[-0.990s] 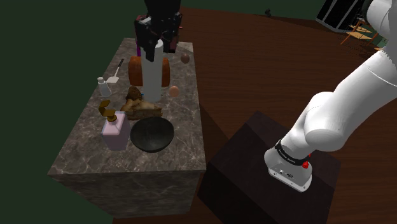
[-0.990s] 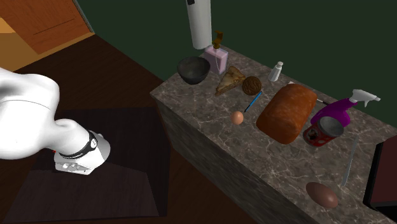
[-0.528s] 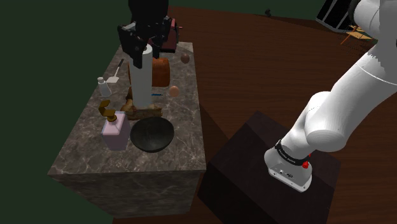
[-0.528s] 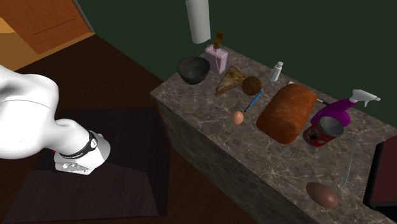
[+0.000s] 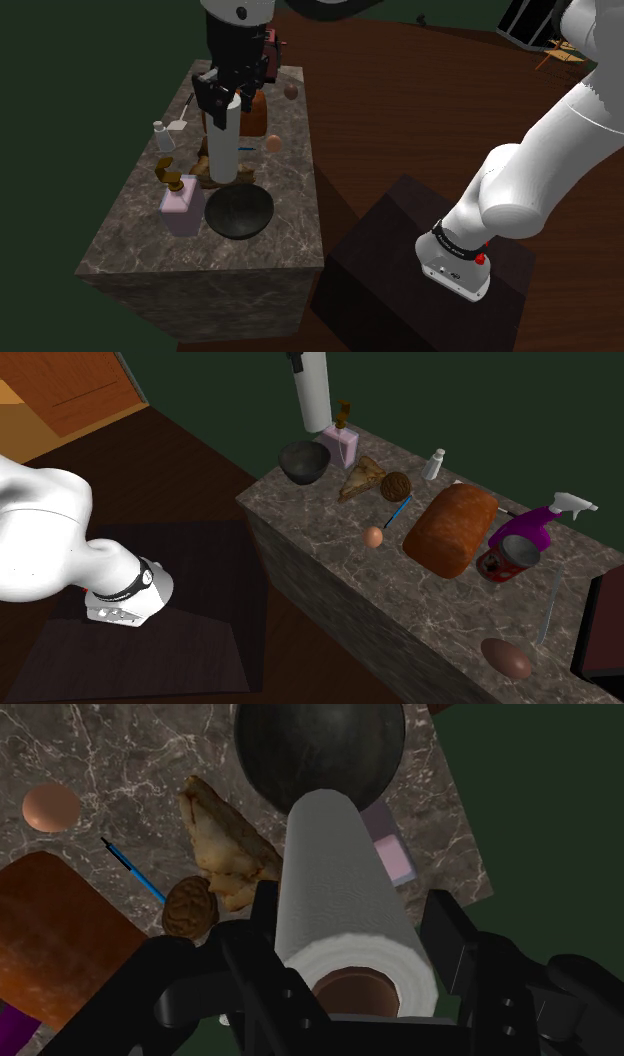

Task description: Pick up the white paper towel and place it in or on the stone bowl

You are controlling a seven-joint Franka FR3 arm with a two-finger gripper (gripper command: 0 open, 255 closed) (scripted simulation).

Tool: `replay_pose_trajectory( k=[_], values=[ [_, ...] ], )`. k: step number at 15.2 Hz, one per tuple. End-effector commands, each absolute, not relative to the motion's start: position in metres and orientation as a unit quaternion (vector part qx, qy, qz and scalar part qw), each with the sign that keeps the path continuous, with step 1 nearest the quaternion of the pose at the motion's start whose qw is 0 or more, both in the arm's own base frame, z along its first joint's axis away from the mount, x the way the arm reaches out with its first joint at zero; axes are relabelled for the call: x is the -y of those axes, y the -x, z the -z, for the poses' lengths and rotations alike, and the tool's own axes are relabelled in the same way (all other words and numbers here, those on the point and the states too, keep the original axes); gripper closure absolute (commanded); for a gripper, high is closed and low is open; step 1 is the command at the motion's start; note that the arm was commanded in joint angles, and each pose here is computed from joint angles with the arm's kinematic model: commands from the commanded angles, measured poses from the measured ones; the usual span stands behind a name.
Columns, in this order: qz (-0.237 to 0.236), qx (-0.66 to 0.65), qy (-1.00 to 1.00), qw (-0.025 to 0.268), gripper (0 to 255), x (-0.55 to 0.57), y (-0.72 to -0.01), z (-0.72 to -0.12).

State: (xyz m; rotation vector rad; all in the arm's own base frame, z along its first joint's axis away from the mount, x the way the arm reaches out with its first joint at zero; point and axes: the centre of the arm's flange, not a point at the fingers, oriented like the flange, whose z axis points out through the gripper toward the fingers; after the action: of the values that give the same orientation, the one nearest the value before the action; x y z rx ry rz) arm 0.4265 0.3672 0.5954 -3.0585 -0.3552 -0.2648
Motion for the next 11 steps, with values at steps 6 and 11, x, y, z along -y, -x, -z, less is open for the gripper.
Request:
replay_pose_trajectory(
  k=[6,11],
  values=[
    [0.086,0.115,0.989,0.026,255,-0.366,-0.426,-0.559],
    [0.086,0.115,0.989,0.026,255,-0.366,-0.426,-0.532]
  ],
)
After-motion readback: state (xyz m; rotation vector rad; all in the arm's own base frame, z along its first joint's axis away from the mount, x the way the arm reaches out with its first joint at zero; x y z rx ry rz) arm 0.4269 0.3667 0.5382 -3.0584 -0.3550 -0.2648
